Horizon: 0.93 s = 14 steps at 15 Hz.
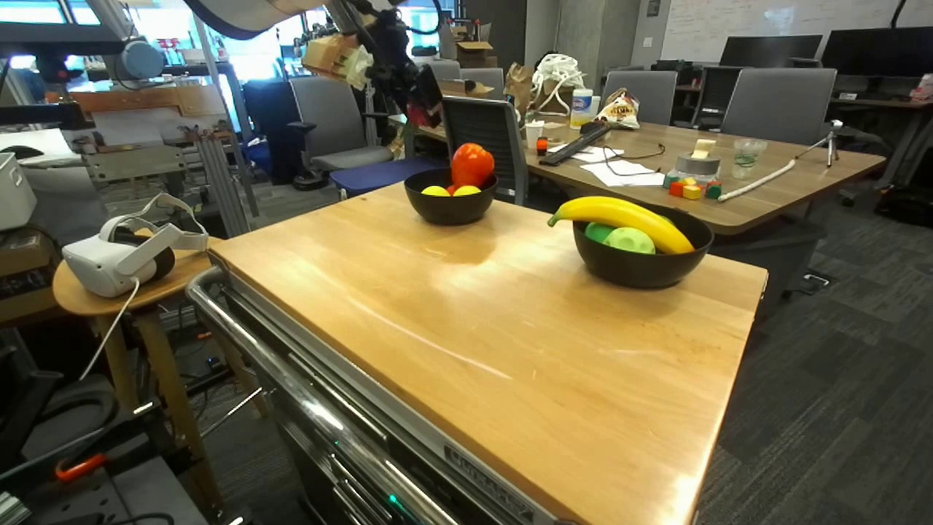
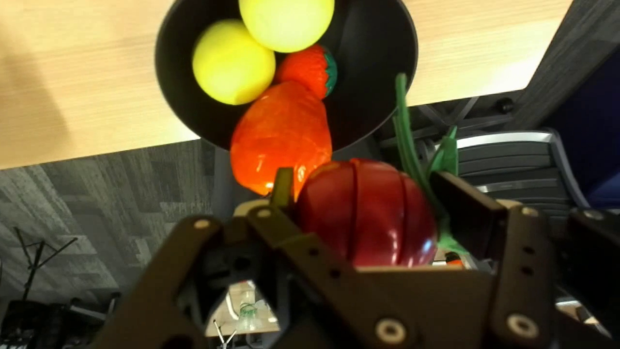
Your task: Put the fruits in both bowls
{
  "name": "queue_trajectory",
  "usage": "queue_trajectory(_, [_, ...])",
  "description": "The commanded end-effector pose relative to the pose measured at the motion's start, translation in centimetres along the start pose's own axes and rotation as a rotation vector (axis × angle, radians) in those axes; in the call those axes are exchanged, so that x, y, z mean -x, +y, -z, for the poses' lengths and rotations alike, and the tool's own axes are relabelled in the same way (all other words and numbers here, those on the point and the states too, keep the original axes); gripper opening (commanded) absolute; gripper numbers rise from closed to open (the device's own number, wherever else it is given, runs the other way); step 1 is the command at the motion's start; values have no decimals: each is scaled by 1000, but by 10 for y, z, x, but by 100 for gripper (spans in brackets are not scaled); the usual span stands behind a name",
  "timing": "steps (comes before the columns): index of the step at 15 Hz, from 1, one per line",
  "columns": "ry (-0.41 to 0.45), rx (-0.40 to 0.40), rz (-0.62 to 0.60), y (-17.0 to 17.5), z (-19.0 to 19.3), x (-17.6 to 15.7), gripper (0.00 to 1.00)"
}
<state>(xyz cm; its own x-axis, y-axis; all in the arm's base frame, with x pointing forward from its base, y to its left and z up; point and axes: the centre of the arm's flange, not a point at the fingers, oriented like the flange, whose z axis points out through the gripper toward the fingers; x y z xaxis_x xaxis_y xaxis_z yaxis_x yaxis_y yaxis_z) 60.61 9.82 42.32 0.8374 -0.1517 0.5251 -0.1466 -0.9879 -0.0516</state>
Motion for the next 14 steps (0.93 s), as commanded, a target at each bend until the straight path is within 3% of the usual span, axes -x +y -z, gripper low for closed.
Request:
queue_trajectory(1, [-34,-13,-19,-3,-54,-41,45])
queue_trajectory(5, [-125,-12,-94,9,-96,-47,45])
queue_trajectory(10, [-257,9,-140,10,-96,-42,45])
queue_trajectory(11, [-284,26,-135,10,-91,-40,92])
queue_trajectory(14, [-363,99,-112,15,-74,-31,100])
